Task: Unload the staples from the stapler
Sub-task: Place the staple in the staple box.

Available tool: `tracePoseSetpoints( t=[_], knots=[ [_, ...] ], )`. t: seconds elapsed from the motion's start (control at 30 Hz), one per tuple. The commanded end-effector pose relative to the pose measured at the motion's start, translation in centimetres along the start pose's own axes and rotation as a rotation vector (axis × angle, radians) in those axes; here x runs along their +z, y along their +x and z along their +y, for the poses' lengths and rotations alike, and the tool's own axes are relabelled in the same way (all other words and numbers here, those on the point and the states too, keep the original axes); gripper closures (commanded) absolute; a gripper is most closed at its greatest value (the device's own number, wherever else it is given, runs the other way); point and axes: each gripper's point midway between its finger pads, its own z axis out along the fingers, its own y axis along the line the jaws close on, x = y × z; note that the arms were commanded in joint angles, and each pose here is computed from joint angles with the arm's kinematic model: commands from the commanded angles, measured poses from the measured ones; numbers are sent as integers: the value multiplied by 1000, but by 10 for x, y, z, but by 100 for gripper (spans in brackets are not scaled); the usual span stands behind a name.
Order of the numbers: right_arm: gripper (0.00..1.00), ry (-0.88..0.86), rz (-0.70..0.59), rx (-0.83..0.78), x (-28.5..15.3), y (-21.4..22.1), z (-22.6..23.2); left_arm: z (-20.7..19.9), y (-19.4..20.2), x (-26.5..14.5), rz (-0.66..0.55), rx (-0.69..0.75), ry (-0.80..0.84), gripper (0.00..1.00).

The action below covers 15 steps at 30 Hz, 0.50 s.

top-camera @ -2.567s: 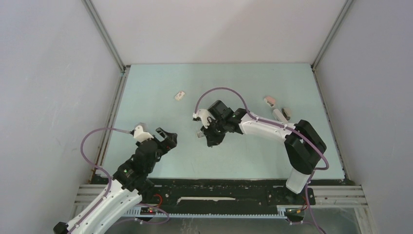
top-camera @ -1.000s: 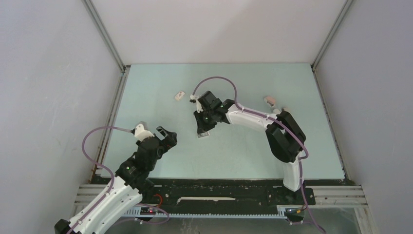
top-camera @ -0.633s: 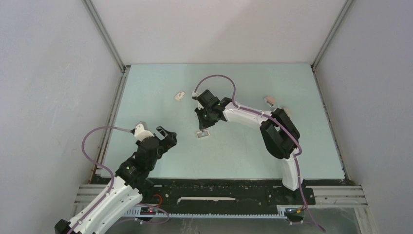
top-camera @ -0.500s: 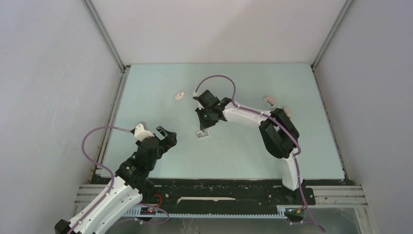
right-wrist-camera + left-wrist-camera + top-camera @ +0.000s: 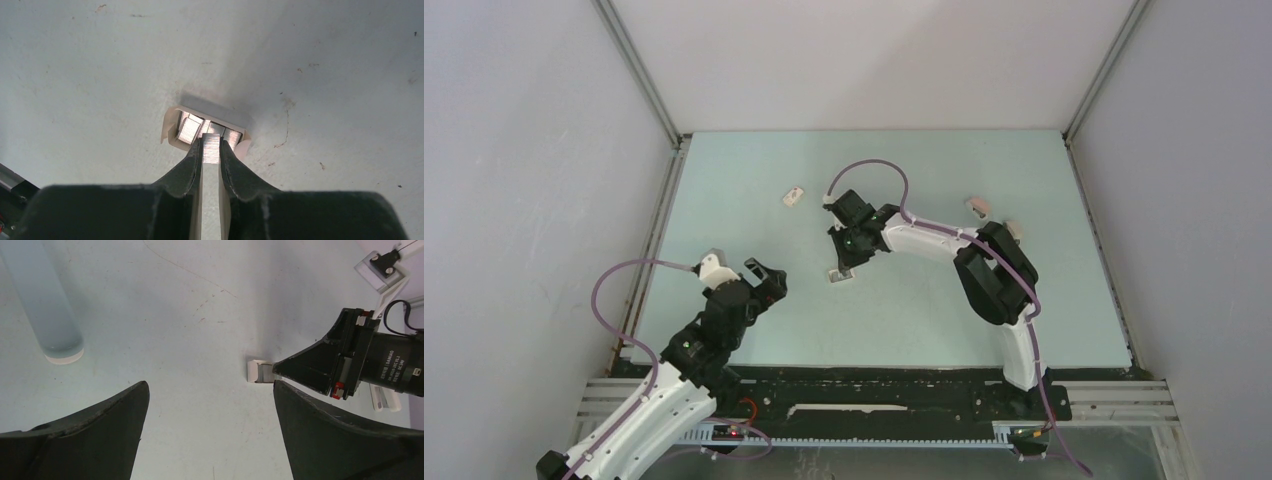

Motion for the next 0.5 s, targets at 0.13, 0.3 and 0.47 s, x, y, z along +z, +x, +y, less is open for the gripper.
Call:
tracePoseSetpoints(
  t=[0.13, 0.3, 0.47],
  knots=[
    [80, 12, 0, 21, 5, 5, 1, -9, -14, -1, -43, -24, 26, 0],
    [78, 15, 0, 23, 8, 3, 0, -9, -13, -1, -40, -23, 27, 0],
    [78, 16, -1, 23, 10, 2, -1, -8, -13, -2, -41, -25, 27, 0]
  ],
)
